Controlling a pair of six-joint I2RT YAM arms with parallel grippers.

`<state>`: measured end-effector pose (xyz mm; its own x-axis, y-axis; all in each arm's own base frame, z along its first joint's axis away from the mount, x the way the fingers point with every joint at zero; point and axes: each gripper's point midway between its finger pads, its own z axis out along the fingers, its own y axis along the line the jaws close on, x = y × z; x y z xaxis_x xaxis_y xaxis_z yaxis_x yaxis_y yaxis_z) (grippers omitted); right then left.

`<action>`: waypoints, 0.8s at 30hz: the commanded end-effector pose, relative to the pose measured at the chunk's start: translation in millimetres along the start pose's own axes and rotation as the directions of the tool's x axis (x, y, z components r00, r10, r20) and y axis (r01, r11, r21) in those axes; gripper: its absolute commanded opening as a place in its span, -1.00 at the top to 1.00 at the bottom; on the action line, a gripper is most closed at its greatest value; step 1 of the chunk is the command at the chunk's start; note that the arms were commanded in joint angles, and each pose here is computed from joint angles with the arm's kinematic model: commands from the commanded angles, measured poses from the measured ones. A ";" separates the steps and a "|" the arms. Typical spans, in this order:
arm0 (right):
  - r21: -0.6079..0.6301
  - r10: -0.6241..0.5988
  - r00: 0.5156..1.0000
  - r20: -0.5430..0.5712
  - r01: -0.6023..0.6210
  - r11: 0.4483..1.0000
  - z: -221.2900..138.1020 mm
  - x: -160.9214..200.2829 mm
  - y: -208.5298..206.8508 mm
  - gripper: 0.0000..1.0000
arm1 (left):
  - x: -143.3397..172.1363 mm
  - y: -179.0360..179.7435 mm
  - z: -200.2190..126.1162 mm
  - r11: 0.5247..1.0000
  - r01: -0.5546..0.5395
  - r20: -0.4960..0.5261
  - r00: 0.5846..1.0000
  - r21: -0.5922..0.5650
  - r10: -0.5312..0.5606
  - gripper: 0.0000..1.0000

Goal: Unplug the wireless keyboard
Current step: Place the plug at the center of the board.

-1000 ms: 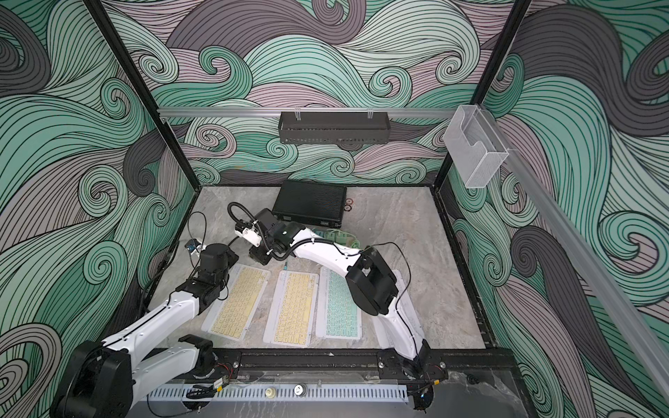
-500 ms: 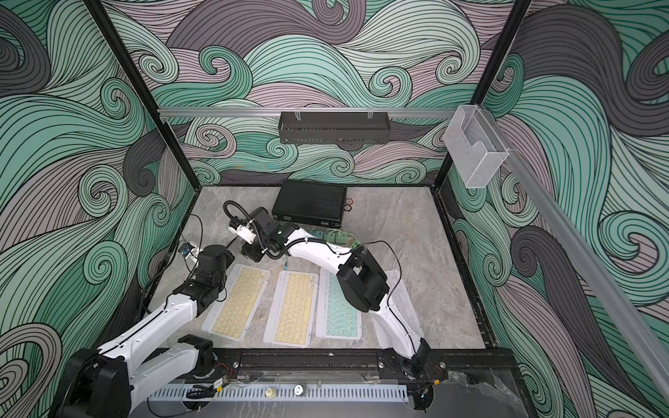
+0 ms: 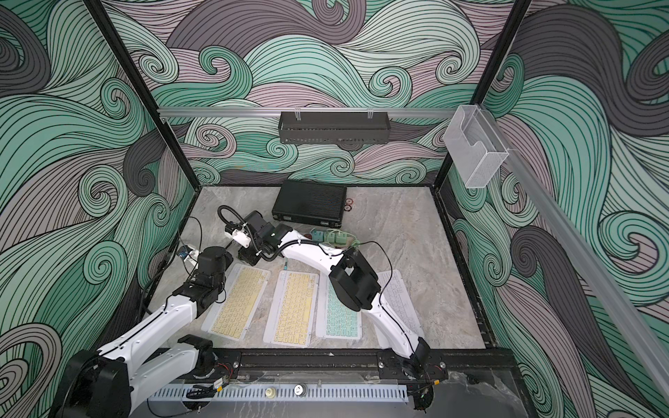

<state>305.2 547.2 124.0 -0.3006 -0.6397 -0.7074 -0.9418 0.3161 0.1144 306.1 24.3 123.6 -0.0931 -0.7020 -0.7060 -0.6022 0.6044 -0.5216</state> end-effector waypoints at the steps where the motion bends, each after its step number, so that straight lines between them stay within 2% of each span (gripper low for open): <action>1: 0.045 -0.051 0.994 0.093 0.047 0.998 -42.3 -34.6 3.5 1.00 | 10.5 -13.3 6.5 0.997 -0.022 -0.061 0.998 0.076 0.027 0.09; 3: 0.042 -0.053 0.992 0.110 0.049 0.998 -46.1 -33.9 5.7 1.00 | 14.9 -22.0 9.4 0.993 -0.024 -0.095 0.995 0.118 0.035 0.09; 5: 0.038 -0.046 0.992 0.119 0.042 0.998 -47.0 -31.4 6.6 1.00 | 16.9 -24.7 11.6 0.991 -0.023 -0.117 0.992 0.132 0.038 -0.05; 9: 0.053 -0.051 0.989 0.139 0.044 0.998 -48.3 -29.8 5.3 1.00 | 24.7 -26.3 18.6 0.981 0.086 -0.200 0.978 0.173 -0.050 -0.89; 10: 0.054 -0.051 0.989 0.139 0.044 0.998 -48.1 -29.2 5.1 1.00 | 28.4 -27.4 21.2 0.976 0.141 -0.253 0.963 0.165 -0.096 -0.97; 12: 0.054 -0.053 0.989 0.139 0.046 0.998 -48.7 -29.0 5.4 1.00 | 34.2 -30.2 26.6 0.964 0.228 -0.356 0.919 0.134 -0.168 -0.97; 16: 0.030 -0.046 0.987 0.154 0.042 0.999 -49.0 -30.2 9.4 1.00 | 36.2 -22.7 24.9 0.969 0.244 -0.439 0.869 -0.024 -0.230 -0.97; 17: 0.024 -0.045 0.987 0.155 0.042 0.999 -48.2 -29.2 10.3 1.00 | 34.0 -24.7 22.7 0.967 0.251 -0.450 0.861 -0.030 -0.238 -0.97; 21: 0.022 -0.045 0.986 0.158 0.042 0.999 -47.0 -26.4 9.2 1.00 | 20.2 -34.2 12.5 0.932 0.363 -0.427 0.843 0.006 -0.326 -0.97; 24: 0.008 -0.042 0.985 0.166 0.041 0.999 -49.0 -26.4 9.8 1.00 | 4.1 -30.5 8.0 0.918 0.396 -0.360 0.858 0.005 -0.368 -0.97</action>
<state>295.6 530.1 143.3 -0.2659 -0.5904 -0.7620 -0.9446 0.3172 0.0839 340.6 -1.2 132.3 -0.2023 -0.9371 -0.2845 -0.5516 0.3490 -0.7576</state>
